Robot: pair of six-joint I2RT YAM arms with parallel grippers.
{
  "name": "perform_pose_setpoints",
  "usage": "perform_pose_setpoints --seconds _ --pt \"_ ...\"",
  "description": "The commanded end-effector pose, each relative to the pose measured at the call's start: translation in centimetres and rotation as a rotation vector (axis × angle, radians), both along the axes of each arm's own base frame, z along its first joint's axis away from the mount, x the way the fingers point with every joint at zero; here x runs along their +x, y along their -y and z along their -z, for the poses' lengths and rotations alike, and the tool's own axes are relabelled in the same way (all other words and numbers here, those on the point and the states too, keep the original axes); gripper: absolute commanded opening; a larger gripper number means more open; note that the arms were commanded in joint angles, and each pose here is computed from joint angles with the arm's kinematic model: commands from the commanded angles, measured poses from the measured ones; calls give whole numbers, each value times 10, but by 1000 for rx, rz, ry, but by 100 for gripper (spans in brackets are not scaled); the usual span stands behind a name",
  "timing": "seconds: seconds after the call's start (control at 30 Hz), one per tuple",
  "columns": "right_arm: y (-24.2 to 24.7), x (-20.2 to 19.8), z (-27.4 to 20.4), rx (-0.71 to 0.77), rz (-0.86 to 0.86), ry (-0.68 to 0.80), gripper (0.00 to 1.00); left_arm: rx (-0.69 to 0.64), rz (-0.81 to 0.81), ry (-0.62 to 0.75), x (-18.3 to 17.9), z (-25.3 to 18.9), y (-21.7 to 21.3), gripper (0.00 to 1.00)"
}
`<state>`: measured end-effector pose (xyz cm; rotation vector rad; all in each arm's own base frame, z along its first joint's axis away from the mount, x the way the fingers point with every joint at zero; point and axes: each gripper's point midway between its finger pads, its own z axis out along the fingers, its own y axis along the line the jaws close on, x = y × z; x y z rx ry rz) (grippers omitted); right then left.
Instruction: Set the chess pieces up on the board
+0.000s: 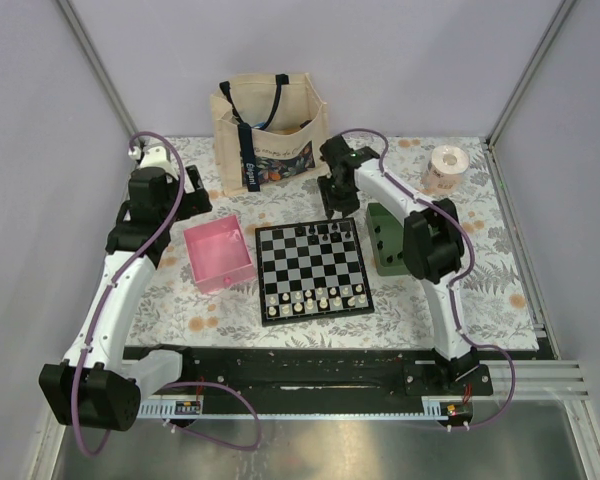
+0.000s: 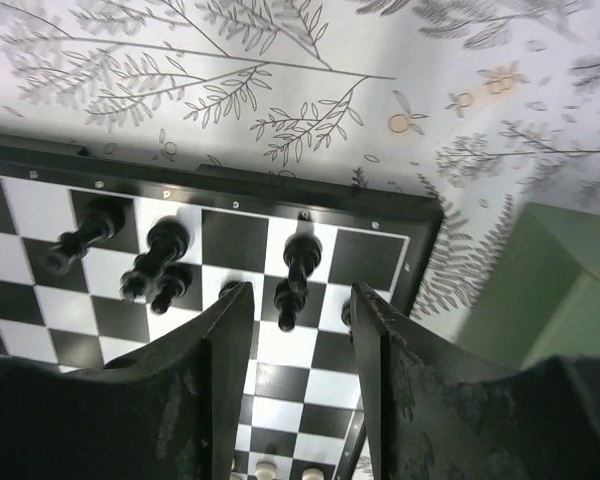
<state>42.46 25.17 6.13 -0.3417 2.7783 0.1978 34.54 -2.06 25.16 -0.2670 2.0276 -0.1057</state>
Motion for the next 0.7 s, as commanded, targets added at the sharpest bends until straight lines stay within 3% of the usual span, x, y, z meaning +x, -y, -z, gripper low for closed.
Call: perform_pose_setpoints --seconds 0.0,0.13,0.37,0.53,0.67 --pt "27 19 -117 56 61 265 53 29 82 -18 7 -3 16 99" --pt "90 18 -143 117 215 334 54 80 108 -136 15 17 32 99" --pt "184 -4 -80 58 418 211 56 55 176 -179 24 20 55 99" --pt "194 -21 -59 61 433 154 55 67 187 -247 27 29 61 99" --pt "169 -32 -55 181 376 96 53 76 163 -286 24 36 57 99"
